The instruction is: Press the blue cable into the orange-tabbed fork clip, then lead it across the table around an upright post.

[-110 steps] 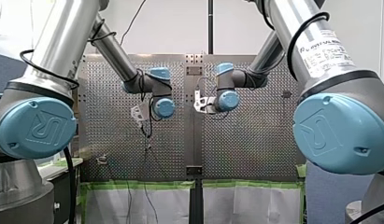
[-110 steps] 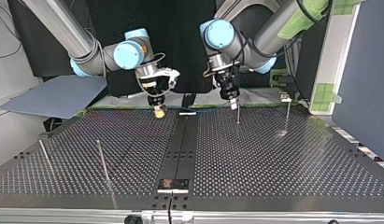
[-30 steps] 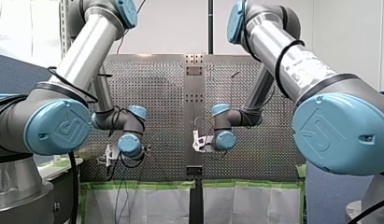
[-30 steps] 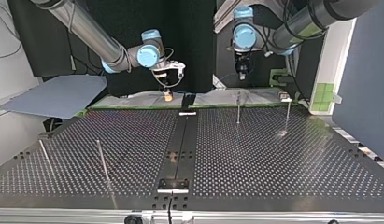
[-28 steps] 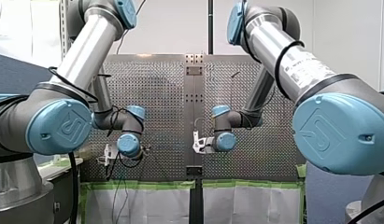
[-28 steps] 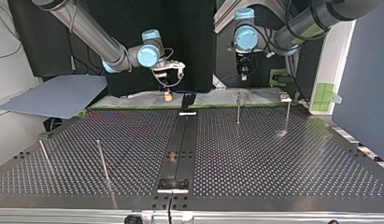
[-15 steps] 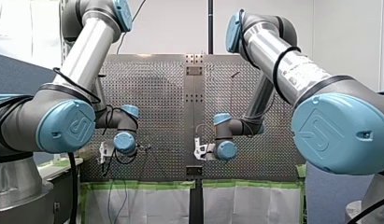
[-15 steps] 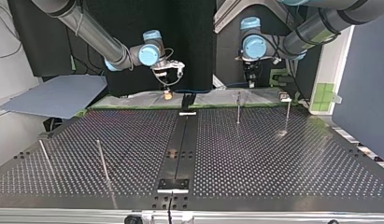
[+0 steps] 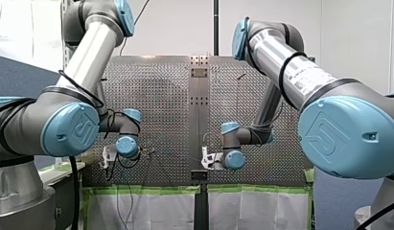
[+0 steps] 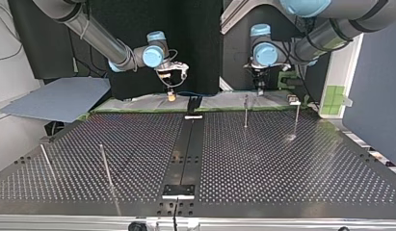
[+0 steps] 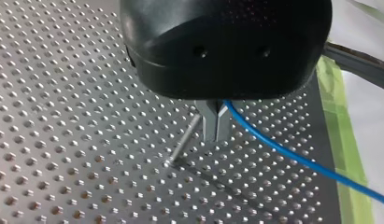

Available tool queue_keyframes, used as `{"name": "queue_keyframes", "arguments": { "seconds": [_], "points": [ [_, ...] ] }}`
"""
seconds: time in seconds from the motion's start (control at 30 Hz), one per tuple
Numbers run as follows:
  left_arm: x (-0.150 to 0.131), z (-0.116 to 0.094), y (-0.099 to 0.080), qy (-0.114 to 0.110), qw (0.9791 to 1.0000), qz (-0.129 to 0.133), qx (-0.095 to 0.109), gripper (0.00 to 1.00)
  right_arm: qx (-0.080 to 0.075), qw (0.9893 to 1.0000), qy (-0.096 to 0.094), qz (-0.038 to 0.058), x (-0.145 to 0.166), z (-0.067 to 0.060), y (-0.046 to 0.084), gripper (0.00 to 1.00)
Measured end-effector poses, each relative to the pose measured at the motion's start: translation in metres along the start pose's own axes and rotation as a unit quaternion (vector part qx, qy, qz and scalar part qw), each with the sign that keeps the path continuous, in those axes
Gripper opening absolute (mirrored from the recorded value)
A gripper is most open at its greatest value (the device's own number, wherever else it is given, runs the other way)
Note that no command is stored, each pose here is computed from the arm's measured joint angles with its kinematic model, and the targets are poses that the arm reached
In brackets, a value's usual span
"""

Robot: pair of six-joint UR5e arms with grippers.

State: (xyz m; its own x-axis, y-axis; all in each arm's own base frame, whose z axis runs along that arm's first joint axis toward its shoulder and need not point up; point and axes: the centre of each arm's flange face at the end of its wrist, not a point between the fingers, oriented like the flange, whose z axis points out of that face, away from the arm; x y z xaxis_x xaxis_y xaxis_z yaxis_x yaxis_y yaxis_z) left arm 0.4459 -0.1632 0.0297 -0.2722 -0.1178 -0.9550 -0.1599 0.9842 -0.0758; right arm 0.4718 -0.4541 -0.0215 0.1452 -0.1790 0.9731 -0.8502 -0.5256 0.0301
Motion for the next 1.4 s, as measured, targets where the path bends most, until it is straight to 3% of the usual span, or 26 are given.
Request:
{"name": "queue_keyframes", "arguments": {
  "seconds": [0.23,0.77,1.1,1.4],
  "points": [
    [0.016,0.015,0.004,0.001,0.9998,-0.02,0.0,0.0,-0.001,1.0,0.003,0.0001,-0.001,0.002,0.002,0.0],
    [-0.001,0.043,0.006,-0.009,0.9994,-0.031,0.01,0.0,-0.002,1.0,0.002,0.0,-0.001,0.003,0.003,0.0],
    [-0.005,0.05,0.008,-0.01,0.9991,-0.039,0.016,0.0,-0.002,1.0,0.001,-0.0001,-0.001,0.003,0.003,0.0],
    [0.001,0.043,0.01,0.002,0.999,-0.041,0.016,0.0,-0.003,1.0,-0.001,-0.0001,-0.002,0.003,0.003,0.0]
  ]
}}
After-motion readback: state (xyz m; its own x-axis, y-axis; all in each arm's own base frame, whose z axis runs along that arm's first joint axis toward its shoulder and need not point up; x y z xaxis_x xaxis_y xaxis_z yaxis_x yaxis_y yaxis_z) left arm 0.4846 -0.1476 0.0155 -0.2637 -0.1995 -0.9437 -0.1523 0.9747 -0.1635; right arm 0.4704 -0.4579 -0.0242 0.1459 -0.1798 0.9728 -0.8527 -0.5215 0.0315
